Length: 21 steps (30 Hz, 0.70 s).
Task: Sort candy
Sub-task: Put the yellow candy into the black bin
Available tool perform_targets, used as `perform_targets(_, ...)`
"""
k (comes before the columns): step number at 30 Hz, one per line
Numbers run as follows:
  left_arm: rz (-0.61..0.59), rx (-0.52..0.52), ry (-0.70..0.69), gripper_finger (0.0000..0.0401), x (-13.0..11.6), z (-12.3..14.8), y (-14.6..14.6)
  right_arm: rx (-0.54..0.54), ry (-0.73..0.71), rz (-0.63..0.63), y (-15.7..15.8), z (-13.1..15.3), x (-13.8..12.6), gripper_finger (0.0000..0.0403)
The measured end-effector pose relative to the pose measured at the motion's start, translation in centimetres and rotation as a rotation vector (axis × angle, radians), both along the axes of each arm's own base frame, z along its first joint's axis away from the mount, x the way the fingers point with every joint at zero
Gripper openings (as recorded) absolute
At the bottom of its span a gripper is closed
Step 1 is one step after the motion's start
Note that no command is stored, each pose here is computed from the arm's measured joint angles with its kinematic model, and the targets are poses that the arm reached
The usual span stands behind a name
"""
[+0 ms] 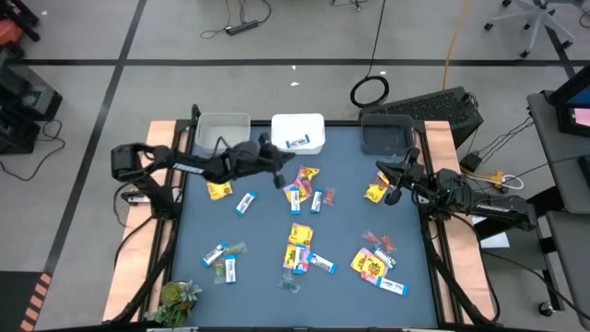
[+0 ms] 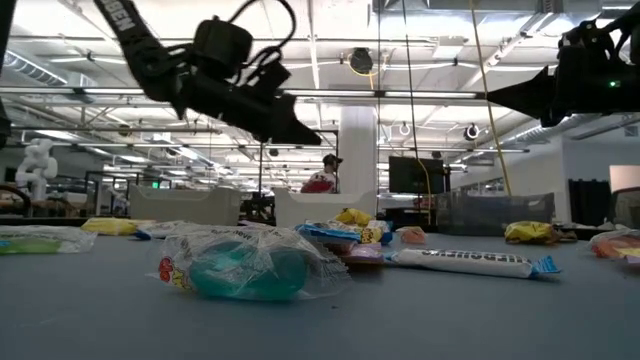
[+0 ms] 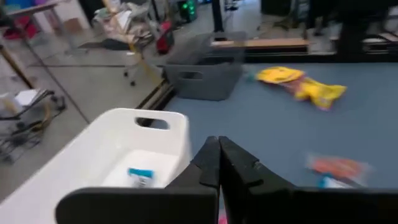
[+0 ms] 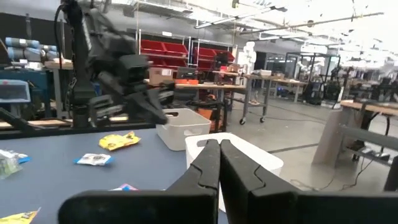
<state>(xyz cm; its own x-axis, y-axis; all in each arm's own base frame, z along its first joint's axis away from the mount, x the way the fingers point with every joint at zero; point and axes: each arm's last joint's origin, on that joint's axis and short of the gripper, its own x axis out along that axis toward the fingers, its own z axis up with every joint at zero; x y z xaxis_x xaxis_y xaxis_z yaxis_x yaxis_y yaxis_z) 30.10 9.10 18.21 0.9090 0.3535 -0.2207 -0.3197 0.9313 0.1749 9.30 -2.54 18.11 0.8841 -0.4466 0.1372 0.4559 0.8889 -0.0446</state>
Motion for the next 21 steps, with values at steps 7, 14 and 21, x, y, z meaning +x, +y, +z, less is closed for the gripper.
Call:
perform_targets(7, -0.095, -0.039, -0.096, 0.0002, -3.5, -1.9, -3.3, 0.134, -0.044, 0.044, 0.1, -0.2, 0.1, 0.0)
perform_targets(14, -0.128, -0.04, -0.187, 0.0002, -6.1, -3.2, -4.7, 0.165, -0.065, 0.054, 0.1, -0.1, 0.2, 0.0)
perform_targets(21, -0.135, -0.04, -0.202, 0.0002, -7.3, -3.9, -5.0, 0.202, 0.014, 0.167, 0.3, -0.8, 0.8, 0.0)
